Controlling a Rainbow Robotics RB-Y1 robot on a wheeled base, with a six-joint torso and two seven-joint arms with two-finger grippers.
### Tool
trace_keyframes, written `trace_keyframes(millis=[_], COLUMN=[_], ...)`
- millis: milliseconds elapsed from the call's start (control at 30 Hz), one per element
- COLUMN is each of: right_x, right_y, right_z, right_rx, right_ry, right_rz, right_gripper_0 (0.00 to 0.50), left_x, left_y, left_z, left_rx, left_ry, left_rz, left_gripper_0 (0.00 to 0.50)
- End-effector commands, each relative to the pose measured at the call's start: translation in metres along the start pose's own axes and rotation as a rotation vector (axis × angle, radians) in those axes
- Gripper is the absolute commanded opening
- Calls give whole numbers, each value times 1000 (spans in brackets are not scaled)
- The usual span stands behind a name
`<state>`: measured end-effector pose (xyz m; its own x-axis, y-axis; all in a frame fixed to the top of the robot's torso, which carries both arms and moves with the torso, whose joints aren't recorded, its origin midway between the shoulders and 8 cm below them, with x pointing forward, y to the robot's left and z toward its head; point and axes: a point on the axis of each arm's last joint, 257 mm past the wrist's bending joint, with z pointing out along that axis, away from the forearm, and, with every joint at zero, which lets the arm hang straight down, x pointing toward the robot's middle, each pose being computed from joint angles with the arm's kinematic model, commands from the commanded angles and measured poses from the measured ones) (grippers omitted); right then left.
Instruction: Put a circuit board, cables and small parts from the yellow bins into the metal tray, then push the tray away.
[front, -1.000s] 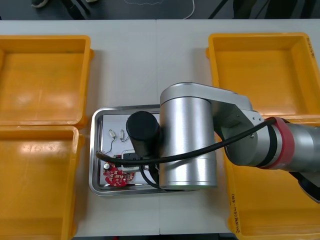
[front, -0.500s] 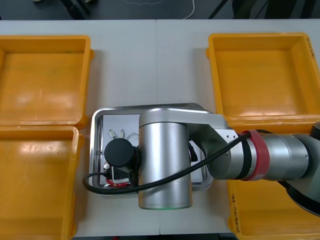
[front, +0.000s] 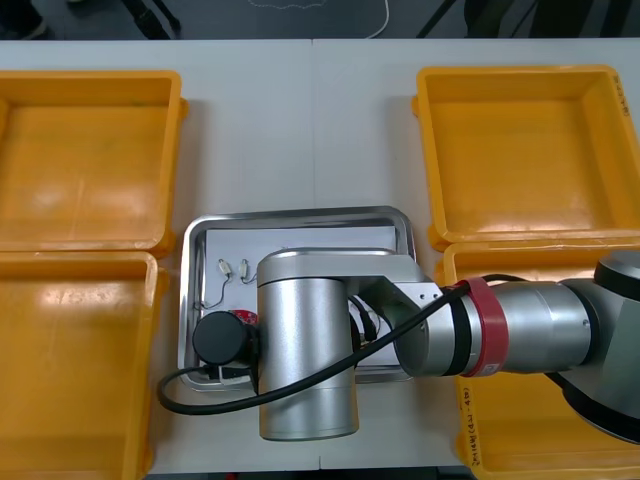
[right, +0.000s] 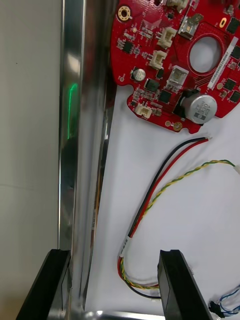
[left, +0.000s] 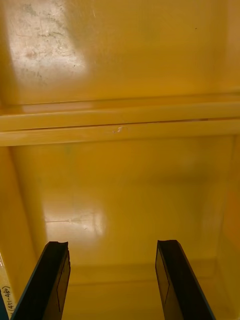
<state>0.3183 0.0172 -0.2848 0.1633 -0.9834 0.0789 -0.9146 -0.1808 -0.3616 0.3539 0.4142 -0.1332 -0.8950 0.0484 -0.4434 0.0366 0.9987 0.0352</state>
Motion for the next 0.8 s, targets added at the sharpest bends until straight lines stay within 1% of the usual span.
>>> trace_keyframes(millis=[33,600,800], right_x=[-17,-25,-28], right_y=[6,20,20], right_z=[-3,20,24], right_rx=[18,1,-1], right_ry=[-21,-12,-17], right_rz=[-89,-100,-94], right_gripper_0=[500,500,500], left_x=[-2,-2,-2], left_y=[13,13,13], left_z=[-15,-15,-15], left_rx=[-54,-54,-54], left_ry=[-11,-11,-11], left_rz=[100,100,100], left_gripper_0=[500,500,500])
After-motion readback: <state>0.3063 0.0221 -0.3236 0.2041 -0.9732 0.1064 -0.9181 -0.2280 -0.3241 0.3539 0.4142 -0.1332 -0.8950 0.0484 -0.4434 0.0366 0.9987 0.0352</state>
